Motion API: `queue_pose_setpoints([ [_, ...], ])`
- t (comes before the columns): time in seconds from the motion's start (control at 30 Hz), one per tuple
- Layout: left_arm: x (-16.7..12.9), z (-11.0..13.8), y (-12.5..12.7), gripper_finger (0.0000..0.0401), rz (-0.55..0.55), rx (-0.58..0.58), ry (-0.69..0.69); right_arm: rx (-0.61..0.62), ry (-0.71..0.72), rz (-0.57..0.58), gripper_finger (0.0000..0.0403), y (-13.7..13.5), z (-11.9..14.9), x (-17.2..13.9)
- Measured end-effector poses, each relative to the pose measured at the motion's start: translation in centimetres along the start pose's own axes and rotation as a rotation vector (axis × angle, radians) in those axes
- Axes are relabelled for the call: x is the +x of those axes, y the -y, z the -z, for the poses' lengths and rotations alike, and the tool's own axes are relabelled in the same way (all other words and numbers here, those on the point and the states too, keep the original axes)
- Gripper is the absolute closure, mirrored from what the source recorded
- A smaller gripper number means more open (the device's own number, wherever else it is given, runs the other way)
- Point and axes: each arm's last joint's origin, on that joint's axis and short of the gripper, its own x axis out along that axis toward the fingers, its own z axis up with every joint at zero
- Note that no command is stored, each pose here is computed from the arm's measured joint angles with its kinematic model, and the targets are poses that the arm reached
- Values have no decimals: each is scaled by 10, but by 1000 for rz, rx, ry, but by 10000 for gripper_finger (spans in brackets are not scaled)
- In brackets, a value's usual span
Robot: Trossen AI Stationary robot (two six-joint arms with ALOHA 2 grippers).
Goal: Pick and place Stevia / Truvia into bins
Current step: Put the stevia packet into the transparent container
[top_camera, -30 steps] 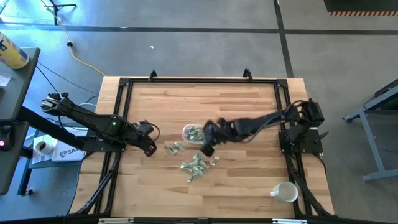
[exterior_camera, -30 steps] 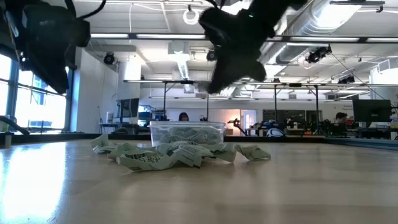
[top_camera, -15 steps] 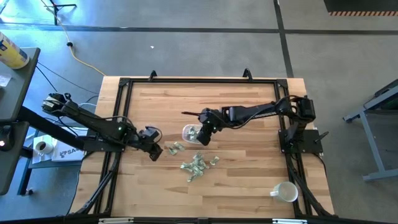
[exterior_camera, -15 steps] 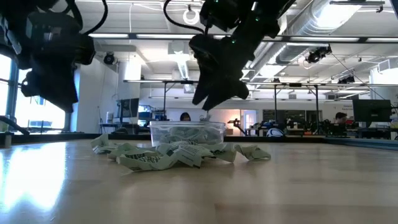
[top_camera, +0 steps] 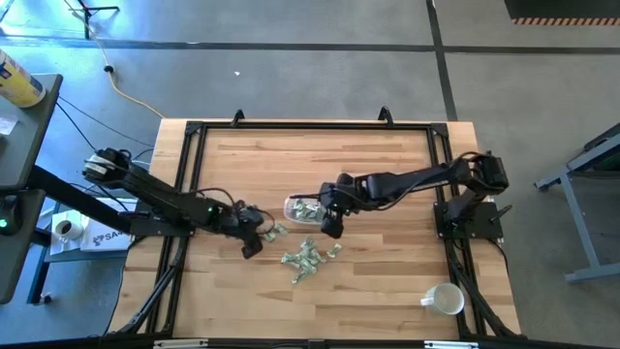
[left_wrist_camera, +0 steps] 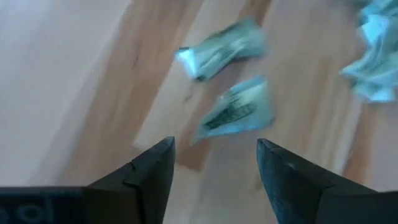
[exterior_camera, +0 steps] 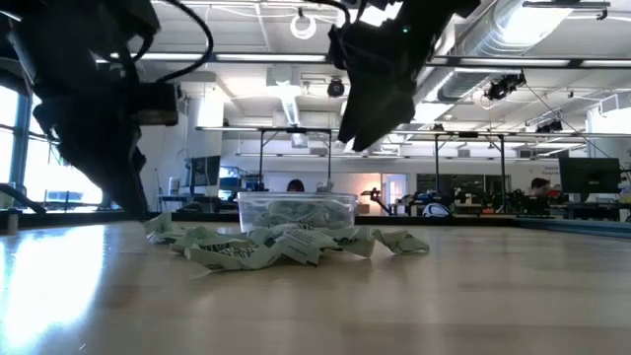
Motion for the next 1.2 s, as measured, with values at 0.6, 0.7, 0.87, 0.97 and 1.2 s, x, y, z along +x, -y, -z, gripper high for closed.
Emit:
queue_pose_setpoints([
  [0.6,33,-20,-16,327,75,81,-54,-121,-35,129,142,-17,18,-17],
  [0.7,26,-27,-16,378,70,69,-80,-128,-19,165,142,-15,18,-24],
  [0.87,-4,-67,-11,357,45,78,-25,-149,13,244,142,-7,18,-41],
  [0.97,-25,-94,-9,361,48,102,28,-145,26,280,142,-2,17,-52],
  [1.2,-17,-141,-29,377,94,115,191,-172,-8,282,142,8,15,-51],
])
